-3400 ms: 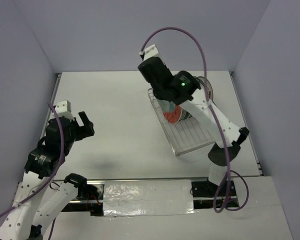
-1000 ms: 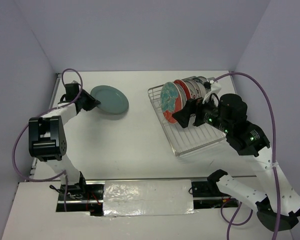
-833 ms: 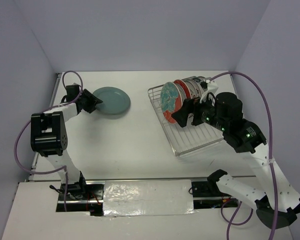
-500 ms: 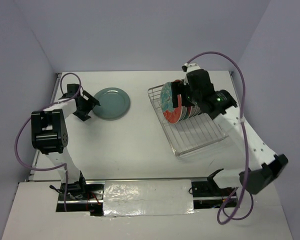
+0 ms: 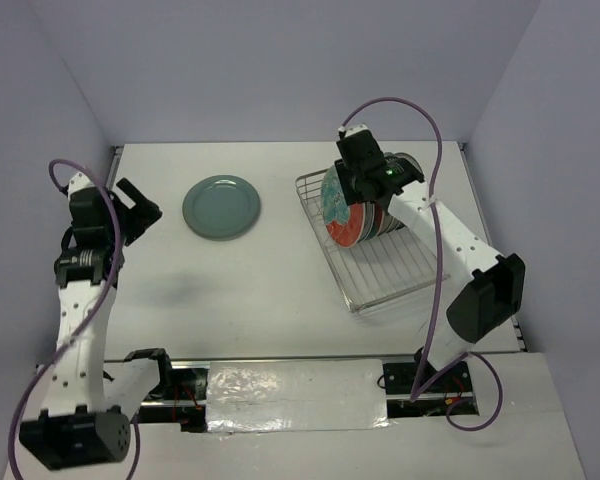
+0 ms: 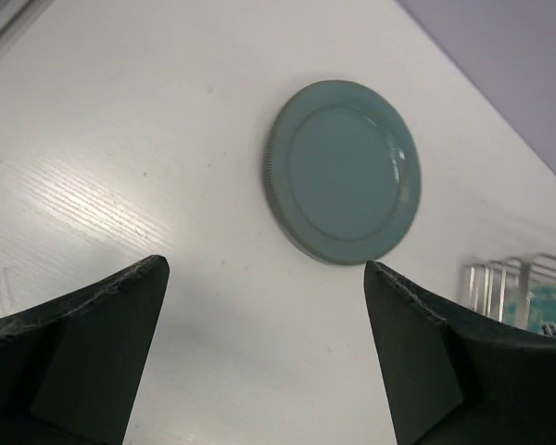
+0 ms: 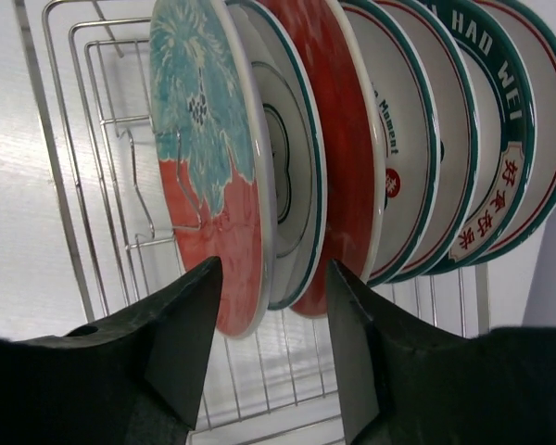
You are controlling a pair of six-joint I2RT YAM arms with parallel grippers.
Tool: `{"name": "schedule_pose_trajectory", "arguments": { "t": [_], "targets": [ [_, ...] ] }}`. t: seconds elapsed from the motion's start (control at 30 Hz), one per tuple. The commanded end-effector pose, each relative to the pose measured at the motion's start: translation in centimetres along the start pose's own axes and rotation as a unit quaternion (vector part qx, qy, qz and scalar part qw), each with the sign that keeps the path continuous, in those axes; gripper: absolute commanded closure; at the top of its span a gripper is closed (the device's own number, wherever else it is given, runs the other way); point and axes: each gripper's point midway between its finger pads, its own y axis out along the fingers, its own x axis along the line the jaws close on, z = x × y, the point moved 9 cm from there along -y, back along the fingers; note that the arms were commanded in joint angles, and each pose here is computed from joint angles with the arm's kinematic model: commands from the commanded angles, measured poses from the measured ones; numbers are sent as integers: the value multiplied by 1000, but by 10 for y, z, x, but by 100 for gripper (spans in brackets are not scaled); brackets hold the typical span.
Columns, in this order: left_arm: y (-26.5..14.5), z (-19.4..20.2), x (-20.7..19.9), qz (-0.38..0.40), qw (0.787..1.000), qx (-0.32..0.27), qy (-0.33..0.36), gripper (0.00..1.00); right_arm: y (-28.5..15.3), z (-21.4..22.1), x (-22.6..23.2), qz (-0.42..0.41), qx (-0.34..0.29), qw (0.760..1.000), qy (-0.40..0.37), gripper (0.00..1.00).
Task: Unload the plates from the dish rack
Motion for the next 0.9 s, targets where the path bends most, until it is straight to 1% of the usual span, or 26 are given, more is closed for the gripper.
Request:
{"name": "schedule_pose_trajectory", "arguments": {
  "t": [0.0, 0.03, 0.13, 0.2, 0.27, 0.33, 0.43, 0.5, 0.57, 0.67, 0.7, 0.73, 0.77, 0.87],
  "targets": [
    [-17, 23, 15, 40, 995, 37, 88, 0, 4, -20, 5, 24, -38, 999, -4, 46],
    [-28, 26, 19, 53, 993, 24, 105, 0, 8, -19, 10, 22, -37, 999, -8, 50],
    [-40, 30, 29, 50, 991, 0, 126, 0, 17, -19, 16, 32, -35, 999, -16, 53],
    [-41, 36, 36, 37, 991, -4, 126, 0, 27, -16, 19, 48, -23, 998, -24, 55],
    [-44, 37, 35, 56, 990, -21, 125, 1, 33, -14, 20, 61, -19, 998, -25, 58],
    [-46, 40, 34, 71, 989, -20, 125, 1, 39, -12, 20, 74, -15, 997, -27, 66],
    [-44, 43, 34, 76, 989, -17, 126, 0, 42, -10, 23, 88, -15, 996, -28, 75],
    [-43, 44, 33, 78, 989, -15, 128, 0, 39, -11, 27, 98, -20, 995, -30, 81],
    [-43, 44, 33, 78, 989, -15, 128, 0, 36, -14, 29, 103, -25, 994, -33, 83],
    [-44, 44, 33, 78, 989, -16, 127, 0, 26, -20, 31, 111, -27, 993, -36, 89],
    [-44, 45, 33, 76, 989, -16, 127, 0, 21, -25, 32, 112, -35, 993, -31, 95],
    [-44, 45, 33, 75, 989, -16, 127, 0, 18, -28, 32, 114, -37, 992, -30, 98],
    [-44, 45, 33, 75, 989, -17, 127, 1, 16, -30, 30, 120, -39, 992, -26, 100],
    [-45, 44, 33, 75, 989, -18, 126, 0, -1, -38, 27, 132, -42, 990, -25, 100]
  ]
}}
